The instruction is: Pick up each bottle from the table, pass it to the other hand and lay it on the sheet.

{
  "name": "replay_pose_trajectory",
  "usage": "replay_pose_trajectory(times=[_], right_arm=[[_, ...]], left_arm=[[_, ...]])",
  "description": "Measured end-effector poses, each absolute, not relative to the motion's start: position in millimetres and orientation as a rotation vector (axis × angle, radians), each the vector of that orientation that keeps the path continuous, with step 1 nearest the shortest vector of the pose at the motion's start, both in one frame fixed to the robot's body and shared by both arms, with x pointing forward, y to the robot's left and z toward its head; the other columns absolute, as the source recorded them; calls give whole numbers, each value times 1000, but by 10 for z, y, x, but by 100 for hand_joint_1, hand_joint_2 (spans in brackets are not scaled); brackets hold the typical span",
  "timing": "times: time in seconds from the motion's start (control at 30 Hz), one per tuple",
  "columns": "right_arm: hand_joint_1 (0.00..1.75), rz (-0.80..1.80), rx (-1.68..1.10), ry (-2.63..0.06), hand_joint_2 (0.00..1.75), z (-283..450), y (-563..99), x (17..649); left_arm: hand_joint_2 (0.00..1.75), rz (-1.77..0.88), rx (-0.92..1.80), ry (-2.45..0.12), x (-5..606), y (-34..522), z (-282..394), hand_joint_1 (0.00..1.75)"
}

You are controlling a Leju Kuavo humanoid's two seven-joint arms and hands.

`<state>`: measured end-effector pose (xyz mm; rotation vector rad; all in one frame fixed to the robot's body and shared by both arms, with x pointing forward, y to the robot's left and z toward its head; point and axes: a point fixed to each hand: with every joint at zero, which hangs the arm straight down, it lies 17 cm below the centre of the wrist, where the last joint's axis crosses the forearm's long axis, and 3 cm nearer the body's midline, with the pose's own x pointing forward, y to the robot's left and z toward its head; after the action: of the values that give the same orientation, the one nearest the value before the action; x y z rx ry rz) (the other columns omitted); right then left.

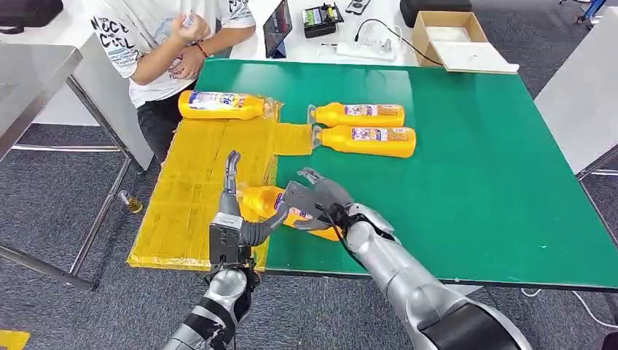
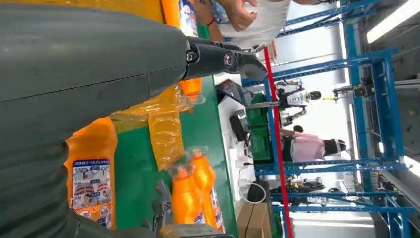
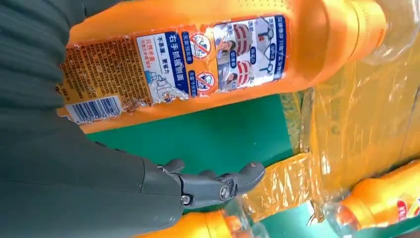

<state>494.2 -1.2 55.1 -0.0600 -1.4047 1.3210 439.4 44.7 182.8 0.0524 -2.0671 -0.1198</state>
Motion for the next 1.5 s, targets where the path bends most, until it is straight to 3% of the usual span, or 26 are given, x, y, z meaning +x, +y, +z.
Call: replay_pose_trajectory(times=[1.43,1.5], right_arm=[[0,1581,-163,-1048,175,-78,-390,4722],[19,1588,-168,-1034,175,-119,-396,4693]], left_arm=[[175,-150,11,-1974,4307,324,1464,0],[175,-146,9,-1969,4305,327,1449,0]])
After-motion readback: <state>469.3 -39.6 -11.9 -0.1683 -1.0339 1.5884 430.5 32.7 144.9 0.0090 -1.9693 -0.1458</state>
